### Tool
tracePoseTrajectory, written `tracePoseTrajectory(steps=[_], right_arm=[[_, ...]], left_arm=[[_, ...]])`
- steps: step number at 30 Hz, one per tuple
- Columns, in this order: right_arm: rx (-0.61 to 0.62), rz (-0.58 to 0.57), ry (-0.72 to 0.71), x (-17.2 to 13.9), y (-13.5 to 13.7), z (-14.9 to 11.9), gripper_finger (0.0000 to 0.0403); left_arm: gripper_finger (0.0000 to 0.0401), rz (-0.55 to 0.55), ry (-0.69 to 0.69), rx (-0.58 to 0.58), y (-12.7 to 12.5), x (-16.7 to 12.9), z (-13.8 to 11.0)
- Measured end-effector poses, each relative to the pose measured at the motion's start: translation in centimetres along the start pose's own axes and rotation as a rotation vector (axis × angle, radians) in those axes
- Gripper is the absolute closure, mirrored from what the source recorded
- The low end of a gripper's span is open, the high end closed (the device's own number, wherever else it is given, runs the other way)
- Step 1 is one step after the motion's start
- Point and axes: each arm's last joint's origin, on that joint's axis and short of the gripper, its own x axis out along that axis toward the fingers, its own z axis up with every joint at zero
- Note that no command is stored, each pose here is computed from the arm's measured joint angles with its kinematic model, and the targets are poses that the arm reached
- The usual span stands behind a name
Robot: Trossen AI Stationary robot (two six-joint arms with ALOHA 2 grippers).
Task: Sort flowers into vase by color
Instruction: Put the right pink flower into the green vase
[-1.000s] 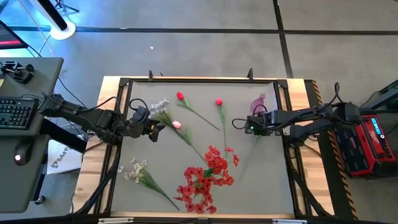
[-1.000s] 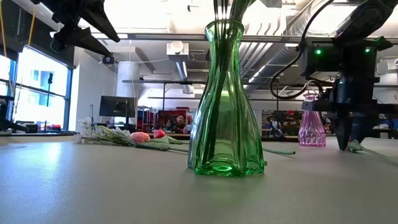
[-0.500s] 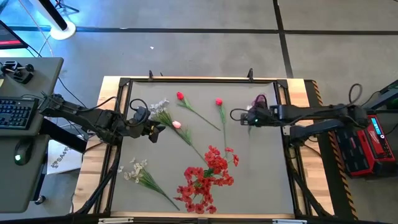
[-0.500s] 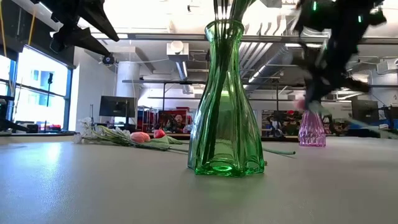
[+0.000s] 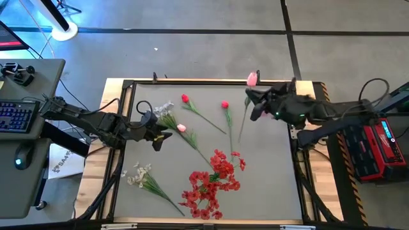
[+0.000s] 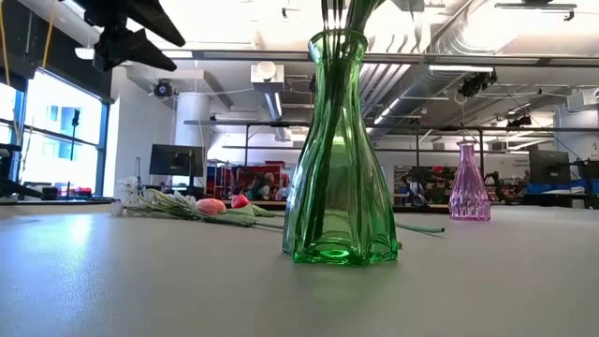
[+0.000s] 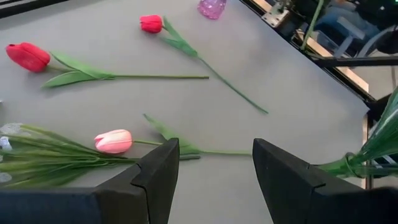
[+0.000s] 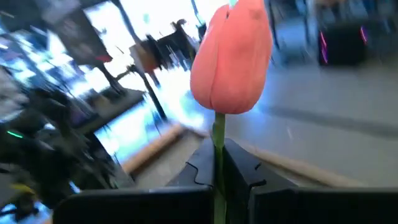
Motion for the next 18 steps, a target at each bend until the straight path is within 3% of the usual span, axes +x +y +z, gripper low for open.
tracePoseTrajectory(steps=[4, 9, 18], right_arm=[[-0.067, 0.145, -0.089, 0.1, 2.3, 0.9, 0.0402], [-0.073, 0.360, -0.089, 1.8, 4.9, -0.4, 0.0402], [-0.004, 0.562, 0.000, 4.2, 7.7, -3.5, 0.0402]], left_arm=[[0.0208, -0.001, 0.001, 0.001, 0.0, 0.0, 0.0], [0.0208, -0.002, 0.001, 0.002, 0.0, 0.0, 0.0], [0.0208, -0.016, 0.011, 0.011, -0.2, -0.1, -0.2]])
